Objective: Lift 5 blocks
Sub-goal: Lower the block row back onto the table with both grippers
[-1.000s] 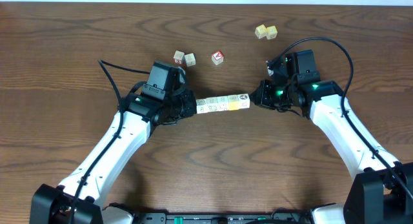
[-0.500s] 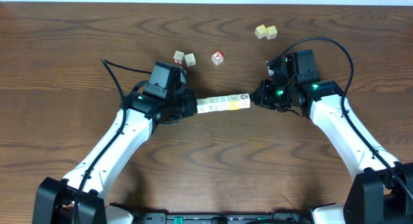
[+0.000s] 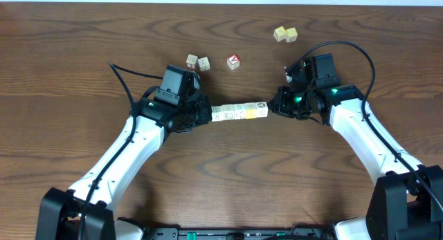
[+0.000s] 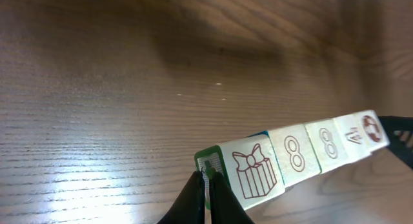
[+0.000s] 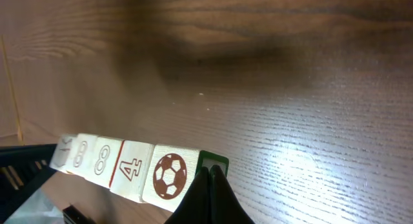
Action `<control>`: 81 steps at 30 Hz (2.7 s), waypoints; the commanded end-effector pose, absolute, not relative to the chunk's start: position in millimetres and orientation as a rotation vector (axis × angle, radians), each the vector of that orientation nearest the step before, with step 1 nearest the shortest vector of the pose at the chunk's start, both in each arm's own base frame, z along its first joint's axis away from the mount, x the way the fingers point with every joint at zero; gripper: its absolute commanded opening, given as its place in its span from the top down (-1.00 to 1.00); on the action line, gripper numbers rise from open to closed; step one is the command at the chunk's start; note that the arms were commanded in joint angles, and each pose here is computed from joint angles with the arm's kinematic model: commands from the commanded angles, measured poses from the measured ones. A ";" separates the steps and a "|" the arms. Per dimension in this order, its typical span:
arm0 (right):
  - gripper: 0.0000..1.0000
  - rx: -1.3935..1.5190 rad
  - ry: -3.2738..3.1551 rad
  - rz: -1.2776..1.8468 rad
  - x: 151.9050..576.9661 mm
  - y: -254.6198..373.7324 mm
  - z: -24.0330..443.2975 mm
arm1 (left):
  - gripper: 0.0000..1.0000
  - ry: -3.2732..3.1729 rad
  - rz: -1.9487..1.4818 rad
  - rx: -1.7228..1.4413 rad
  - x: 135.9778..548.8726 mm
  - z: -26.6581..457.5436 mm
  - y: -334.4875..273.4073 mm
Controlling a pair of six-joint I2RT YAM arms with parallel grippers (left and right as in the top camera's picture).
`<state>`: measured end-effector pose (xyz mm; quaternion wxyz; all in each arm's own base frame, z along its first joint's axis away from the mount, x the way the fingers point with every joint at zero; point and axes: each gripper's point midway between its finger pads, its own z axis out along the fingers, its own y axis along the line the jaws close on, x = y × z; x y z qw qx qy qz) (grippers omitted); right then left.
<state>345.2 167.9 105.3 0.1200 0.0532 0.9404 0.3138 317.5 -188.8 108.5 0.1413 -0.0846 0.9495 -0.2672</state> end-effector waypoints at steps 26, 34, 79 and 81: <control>0.98 0.075 2.814 1.191 326.6 210.3 92.2 | 0.86 2.829 -0.955 -0.209 318.1 84.7 -226.6; 0.98 0.076 2.847 1.176 324.0 213.2 81.4 | 0.86 2.843 -0.952 -0.218 318.5 78.2 -227.1; 0.98 0.170 2.916 1.135 312.8 214.3 42.5 | 0.86 2.907 -0.917 -0.275 316.5 50.9 -231.8; 0.98 0.167 2.916 1.124 313.0 214.6 41.8 | 0.86 2.908 -0.917 -0.283 316.5 50.9 -231.8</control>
